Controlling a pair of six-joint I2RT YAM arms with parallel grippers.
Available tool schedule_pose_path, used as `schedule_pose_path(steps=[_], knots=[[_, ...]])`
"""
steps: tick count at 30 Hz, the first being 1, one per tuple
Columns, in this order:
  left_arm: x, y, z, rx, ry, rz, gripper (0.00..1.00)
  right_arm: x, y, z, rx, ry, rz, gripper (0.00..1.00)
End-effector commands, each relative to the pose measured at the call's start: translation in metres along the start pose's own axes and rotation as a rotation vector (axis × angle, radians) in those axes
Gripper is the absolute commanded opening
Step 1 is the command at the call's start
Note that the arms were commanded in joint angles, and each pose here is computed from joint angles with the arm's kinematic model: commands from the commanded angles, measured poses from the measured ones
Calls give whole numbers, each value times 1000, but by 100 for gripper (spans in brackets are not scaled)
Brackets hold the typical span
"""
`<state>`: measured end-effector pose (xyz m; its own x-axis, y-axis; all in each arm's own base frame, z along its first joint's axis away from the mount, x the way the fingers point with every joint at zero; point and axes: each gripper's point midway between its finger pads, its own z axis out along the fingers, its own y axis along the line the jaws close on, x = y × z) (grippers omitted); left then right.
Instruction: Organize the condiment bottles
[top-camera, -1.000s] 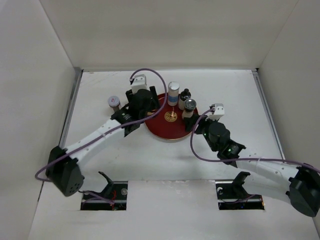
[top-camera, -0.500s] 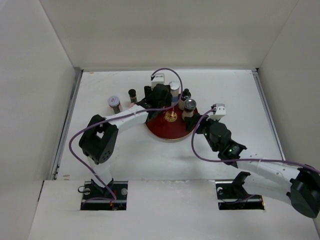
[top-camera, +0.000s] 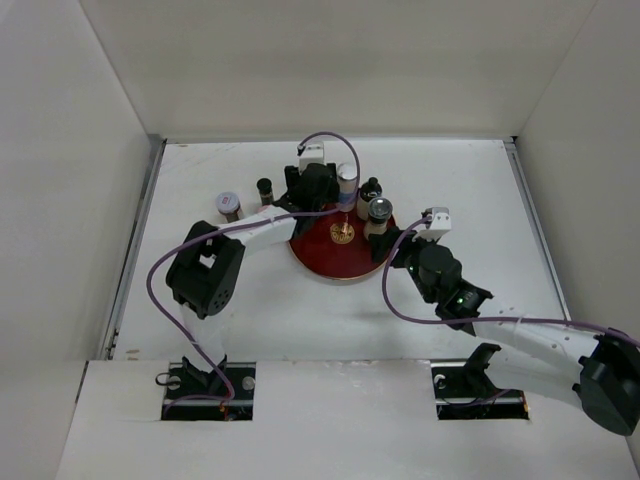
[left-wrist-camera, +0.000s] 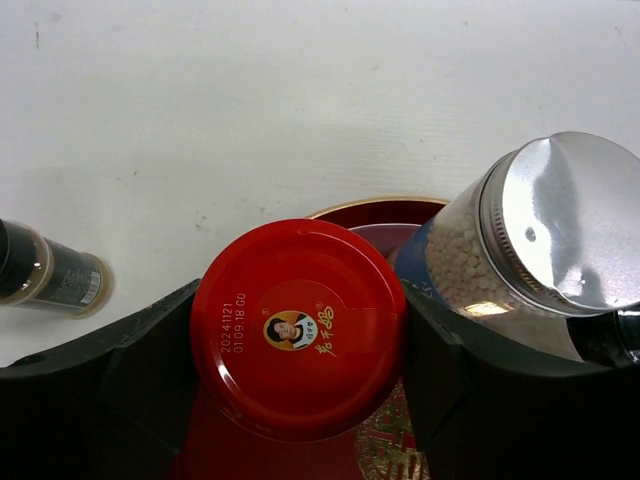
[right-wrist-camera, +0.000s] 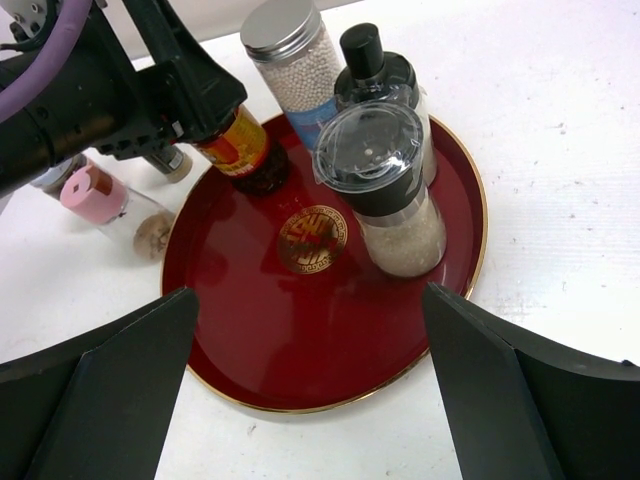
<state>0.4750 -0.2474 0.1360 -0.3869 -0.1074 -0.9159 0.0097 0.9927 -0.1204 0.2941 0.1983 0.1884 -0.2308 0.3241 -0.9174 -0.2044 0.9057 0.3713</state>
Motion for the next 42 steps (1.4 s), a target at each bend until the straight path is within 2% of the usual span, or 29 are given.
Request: schedule_pose_path(steps=[1,3,5,10,13,16,19,24,33,42], knots=[[-79,-19,-19,64,-216,-118,71,-15,6,1,-15,-53,35,100],[-81,-22,-27,85,-226,-121,82,-16,6,1,-16,-54,36,100],[-86,-28,-41,125,-240,-130,88,-14,5,2,-14,-49,33,100],[-107,-32,-80,185,-304,-164,93,-13,6,3,-14,-46,30,100],[-110,-15,-106,168,-326,-186,89,-14,6,2,-15,-49,31,100],[-96,18,-122,84,-310,-177,82,-14,6,2,-16,-50,32,100],[-69,59,-130,-36,-241,-154,77,-14,6,2,-16,-50,32,100],[-34,108,-121,-128,-112,-156,78,-13,6,3,-15,-49,33,100],[-4,123,-85,-146,-13,-142,76,-9,7,7,-9,-37,19,100],[19,122,-66,-156,34,-133,55,-10,6,6,-11,-40,22,100]])
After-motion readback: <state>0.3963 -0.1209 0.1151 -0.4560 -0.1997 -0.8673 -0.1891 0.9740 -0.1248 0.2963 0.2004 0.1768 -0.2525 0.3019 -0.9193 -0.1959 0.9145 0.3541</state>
